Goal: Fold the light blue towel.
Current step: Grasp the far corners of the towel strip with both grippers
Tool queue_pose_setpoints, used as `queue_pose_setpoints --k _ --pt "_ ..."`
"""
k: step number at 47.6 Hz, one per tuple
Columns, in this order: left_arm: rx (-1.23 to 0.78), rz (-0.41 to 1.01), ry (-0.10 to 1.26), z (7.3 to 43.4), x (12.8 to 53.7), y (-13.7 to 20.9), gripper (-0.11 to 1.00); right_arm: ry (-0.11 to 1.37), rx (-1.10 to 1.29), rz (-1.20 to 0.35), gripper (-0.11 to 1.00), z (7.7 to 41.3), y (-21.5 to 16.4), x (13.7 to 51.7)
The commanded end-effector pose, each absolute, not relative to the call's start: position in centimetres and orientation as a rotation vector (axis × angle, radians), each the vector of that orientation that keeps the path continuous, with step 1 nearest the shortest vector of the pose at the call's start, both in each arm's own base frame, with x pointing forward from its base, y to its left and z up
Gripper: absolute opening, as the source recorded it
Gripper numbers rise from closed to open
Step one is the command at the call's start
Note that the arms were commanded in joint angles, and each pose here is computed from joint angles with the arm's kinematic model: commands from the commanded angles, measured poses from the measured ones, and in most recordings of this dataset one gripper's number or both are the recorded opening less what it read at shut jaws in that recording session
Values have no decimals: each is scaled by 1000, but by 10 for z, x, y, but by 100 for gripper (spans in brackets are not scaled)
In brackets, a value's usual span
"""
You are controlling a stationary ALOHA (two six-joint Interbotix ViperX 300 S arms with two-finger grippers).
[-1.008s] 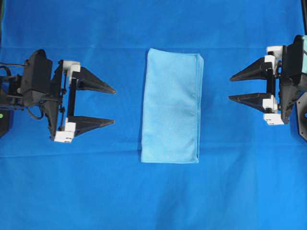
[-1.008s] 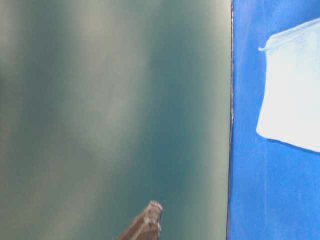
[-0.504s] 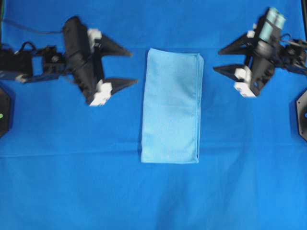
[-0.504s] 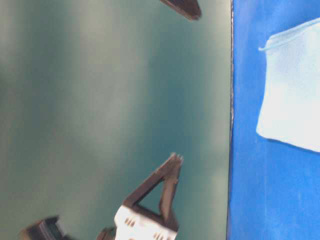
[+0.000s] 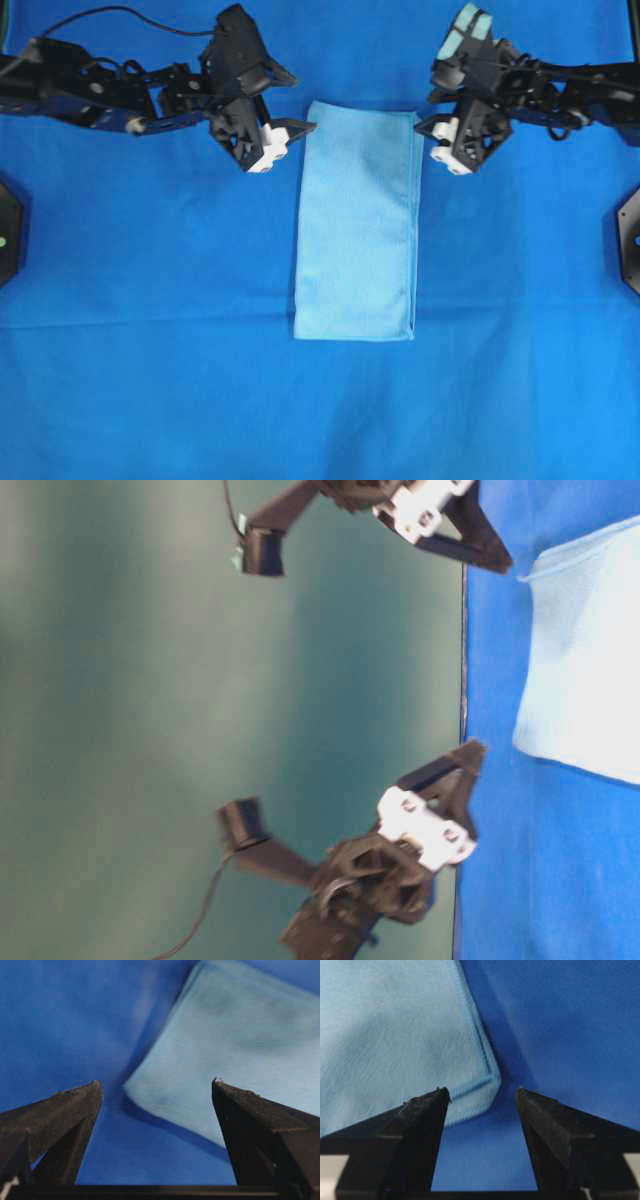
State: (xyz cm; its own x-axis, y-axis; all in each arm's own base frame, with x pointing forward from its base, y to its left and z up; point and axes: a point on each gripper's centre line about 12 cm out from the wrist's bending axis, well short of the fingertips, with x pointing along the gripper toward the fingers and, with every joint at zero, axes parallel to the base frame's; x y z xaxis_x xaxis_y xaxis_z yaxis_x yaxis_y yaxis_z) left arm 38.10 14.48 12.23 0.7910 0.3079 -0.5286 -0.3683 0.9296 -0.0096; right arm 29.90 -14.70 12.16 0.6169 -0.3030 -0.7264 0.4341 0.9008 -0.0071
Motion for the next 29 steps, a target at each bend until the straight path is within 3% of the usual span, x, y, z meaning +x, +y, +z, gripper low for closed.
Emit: queue_pose_setpoints --k 1,20,25,27,29 --pt "-111 381 516 125 389 155 85 760 170 -438 60 124 -156 308" --pt "-143 408 556 84 400 169 82 804 196 -465 60 98 -169 311" --pt "-149 407 580 76 398 168 67 819 200 -464 56 95 -168 309" --pt "-150 406 586 75 397 167 58 824 195 -459 51 94 -167 309" --pt "-148 401 594 74 396 165 48 826 195 -458 40 94 -167 309"
